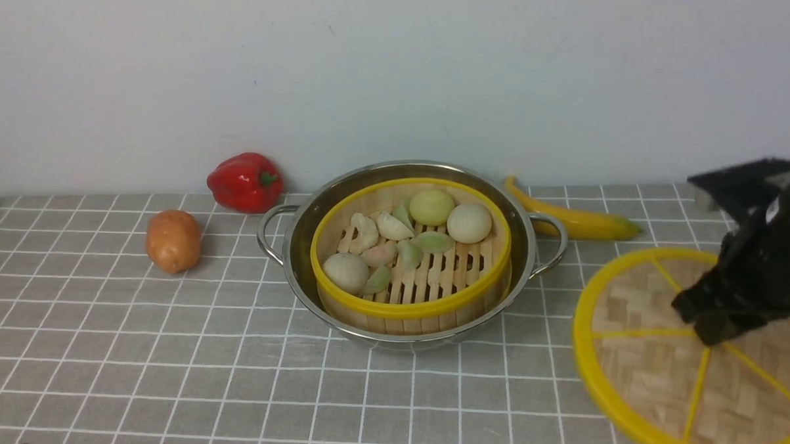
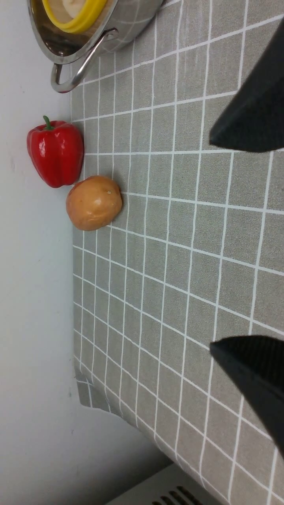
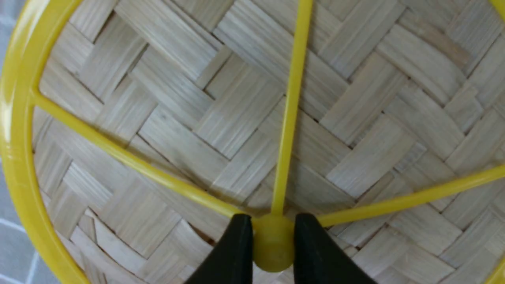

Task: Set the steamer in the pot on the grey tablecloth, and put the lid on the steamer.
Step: 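Place the bamboo steamer lid onto the steamer basket in the pot with the right gripper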

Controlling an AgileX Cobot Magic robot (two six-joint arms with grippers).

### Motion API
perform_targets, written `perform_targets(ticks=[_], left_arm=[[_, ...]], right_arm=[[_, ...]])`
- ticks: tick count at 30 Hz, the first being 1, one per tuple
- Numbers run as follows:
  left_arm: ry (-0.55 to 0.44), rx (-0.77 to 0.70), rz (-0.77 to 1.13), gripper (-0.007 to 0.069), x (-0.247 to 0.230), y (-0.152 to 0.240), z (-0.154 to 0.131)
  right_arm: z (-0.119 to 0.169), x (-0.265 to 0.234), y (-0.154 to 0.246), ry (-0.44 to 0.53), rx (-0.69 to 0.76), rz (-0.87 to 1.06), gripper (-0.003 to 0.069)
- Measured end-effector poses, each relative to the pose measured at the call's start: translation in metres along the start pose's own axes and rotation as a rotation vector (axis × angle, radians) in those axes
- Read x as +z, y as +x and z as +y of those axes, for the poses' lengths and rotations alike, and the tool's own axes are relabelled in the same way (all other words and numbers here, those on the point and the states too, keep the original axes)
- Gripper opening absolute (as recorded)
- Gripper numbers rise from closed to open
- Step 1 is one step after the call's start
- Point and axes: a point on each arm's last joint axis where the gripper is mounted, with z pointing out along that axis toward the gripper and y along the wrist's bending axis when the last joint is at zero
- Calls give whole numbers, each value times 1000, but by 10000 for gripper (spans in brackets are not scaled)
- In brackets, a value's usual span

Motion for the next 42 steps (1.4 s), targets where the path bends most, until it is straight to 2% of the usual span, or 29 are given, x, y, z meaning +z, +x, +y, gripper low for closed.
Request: perform_targets(ticks=[5, 11, 14, 16, 24, 32, 42], left_arm=[[0, 0, 0, 578, 0, 0, 0], [0, 0, 0, 578, 0, 0, 0], [0, 0, 0, 578, 0, 0, 0], [0, 0, 0, 578, 0, 0, 0], [0, 0, 0, 578, 0, 0, 0], [0, 0, 0, 578, 0, 0, 0], [0, 0, 0, 578, 0, 0, 0]], right_arm=[[13, -52, -34, -29, -104, -200, 146], [60, -99, -79, -89, -342, -368, 146], [80, -99, -91, -95, -435, -381, 146], [106, -88, -107, -99, -534, -382, 146], [158, -44, -135, -95, -732, -358, 146], [169, -4, -147, -52, -776, -295, 146], [169, -3, -148, -51, -788, -297, 146]])
